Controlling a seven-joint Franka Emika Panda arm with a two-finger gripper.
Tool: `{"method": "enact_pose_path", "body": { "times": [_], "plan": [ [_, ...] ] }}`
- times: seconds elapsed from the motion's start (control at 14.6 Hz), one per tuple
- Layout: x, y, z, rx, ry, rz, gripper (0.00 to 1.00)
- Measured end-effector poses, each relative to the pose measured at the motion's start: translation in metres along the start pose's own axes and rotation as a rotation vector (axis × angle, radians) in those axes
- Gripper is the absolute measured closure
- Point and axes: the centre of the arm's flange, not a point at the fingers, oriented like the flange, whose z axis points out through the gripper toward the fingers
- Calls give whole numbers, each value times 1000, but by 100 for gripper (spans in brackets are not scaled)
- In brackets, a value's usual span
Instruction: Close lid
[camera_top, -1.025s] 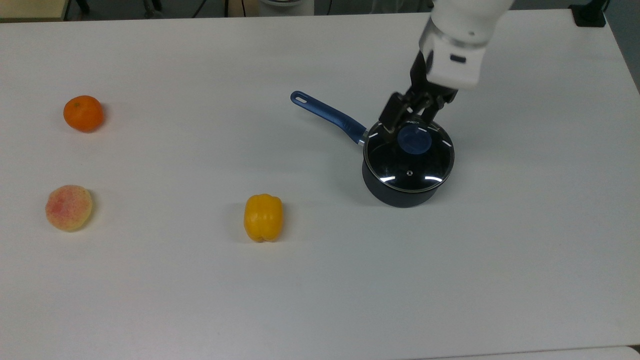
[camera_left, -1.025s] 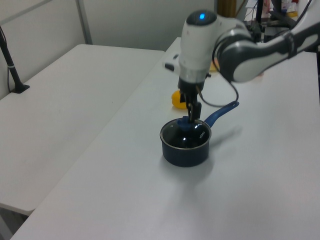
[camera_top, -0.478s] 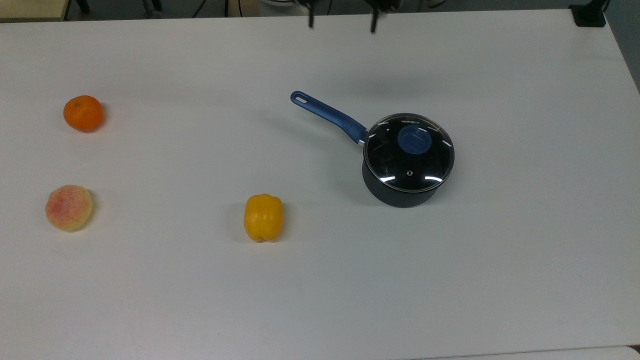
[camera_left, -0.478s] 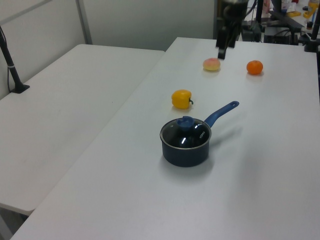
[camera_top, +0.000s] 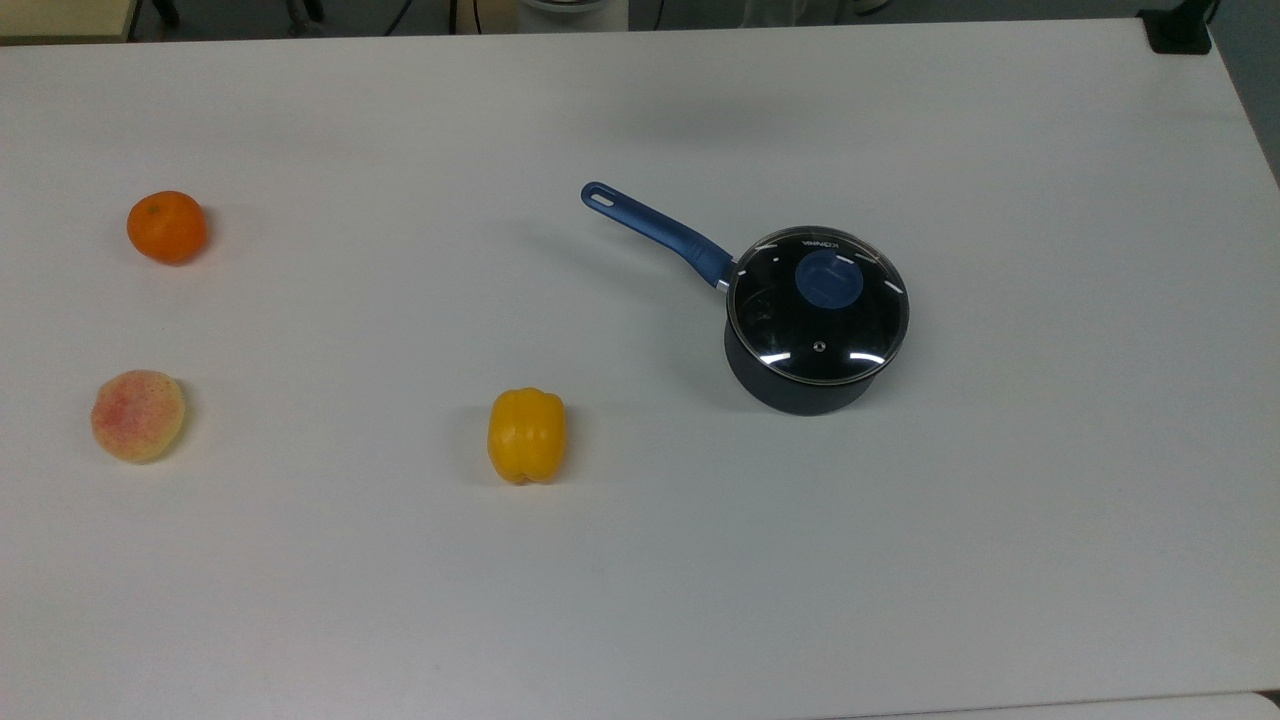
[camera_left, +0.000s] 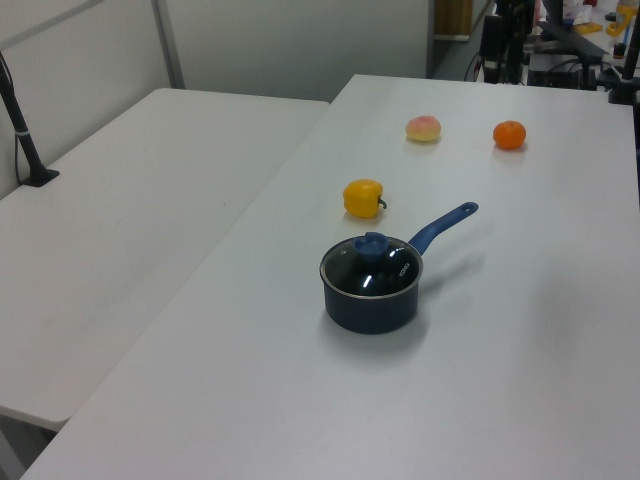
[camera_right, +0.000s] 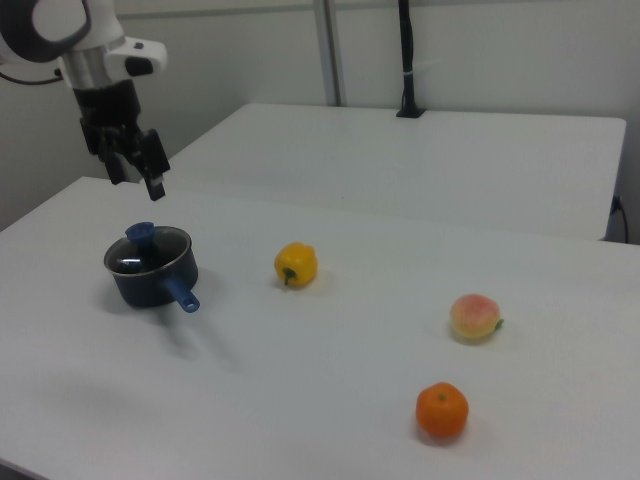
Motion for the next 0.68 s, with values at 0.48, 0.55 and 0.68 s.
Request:
{"method": "enact_pose_path", "body": {
  "times": [0.48, 0.55, 0.68],
  "plan": [
    [28, 19, 13, 18, 96, -202, 0],
    [29, 16, 15, 19, 94, -213, 0],
    [29, 14, 15, 18, 94, -236, 0]
  ]
}}
